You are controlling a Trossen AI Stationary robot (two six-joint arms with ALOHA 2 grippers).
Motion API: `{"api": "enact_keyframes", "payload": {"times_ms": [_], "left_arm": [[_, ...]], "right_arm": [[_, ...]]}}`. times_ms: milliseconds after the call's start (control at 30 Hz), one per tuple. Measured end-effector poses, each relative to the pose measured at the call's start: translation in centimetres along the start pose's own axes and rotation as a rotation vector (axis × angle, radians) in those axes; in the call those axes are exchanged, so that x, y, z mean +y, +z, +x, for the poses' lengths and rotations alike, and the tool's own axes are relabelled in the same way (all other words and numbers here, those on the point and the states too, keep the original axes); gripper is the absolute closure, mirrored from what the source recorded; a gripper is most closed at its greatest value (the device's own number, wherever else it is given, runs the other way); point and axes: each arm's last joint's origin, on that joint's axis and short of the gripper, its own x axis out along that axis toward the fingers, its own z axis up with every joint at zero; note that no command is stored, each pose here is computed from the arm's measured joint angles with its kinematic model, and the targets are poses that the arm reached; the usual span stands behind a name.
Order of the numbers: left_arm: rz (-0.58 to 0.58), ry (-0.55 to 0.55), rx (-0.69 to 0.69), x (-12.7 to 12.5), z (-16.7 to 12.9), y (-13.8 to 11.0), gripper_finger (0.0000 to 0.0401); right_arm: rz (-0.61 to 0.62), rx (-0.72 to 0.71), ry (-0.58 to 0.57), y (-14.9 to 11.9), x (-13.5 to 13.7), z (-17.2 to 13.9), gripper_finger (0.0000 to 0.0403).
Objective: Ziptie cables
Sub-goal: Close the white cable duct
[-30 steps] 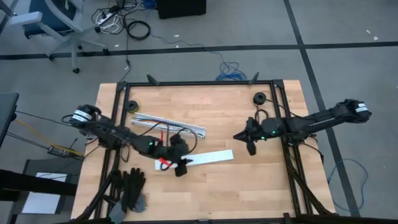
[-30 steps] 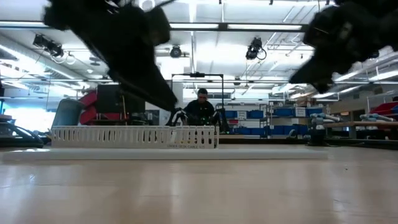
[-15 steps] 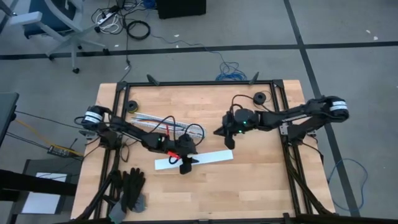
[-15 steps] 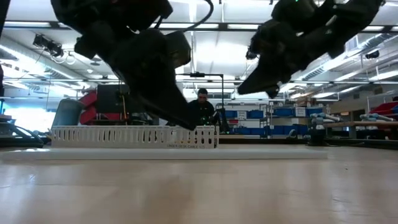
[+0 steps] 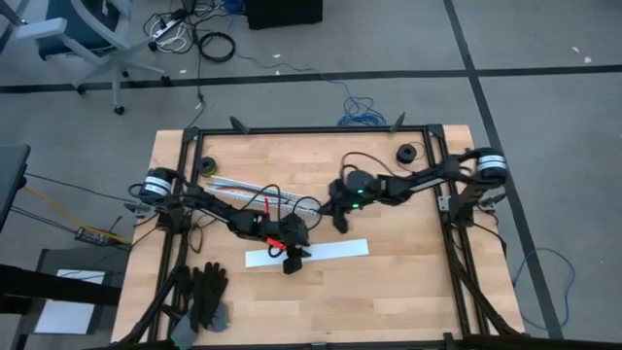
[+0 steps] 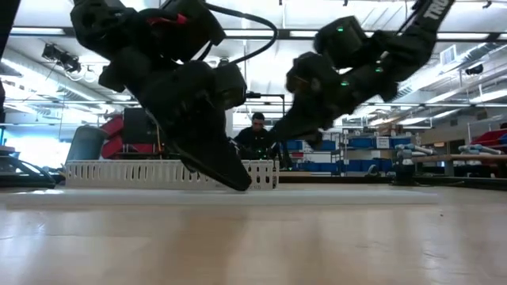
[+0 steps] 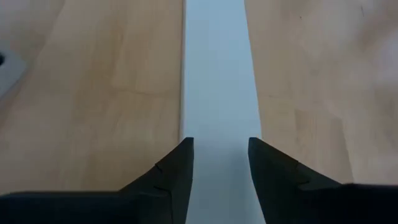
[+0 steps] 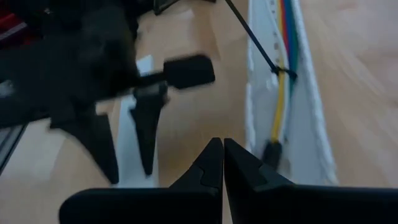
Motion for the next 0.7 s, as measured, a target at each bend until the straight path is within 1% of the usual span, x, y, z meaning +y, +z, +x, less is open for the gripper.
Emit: {"api": "enact_keyframes", "payload": {"times_ms": [200,333,467,567,700], "left_arm": [[0.044,0.006,0.037,-0.1,0.0,-0.5,0.0297],[0.051,0.032,0.100,0.1,-0.2,-0.9,0.0324],[0.080,0.040,0.119,0.1,-0.3,-1.1,0.0352],[0.101,0.046,0.124,0.2,-0.3,-1.2,0.0368],[0.105,0.065,0.143,0.3,-0.4,-1.4,0.0381]], "right_arm": [[-0.002,0.002,-0.001,1.4,-0.1,2.5,0.0403],[0.036,0.088,-0.062,0.9,-1.1,3.4,0.0403],[0.053,0.118,-0.115,0.4,-1.7,3.4,0.0402],[0.056,0.136,-0.120,0.3,-1.7,3.4,0.0402],[0.071,0.200,-0.128,-0.2,-1.8,3.2,0.0402]]}}
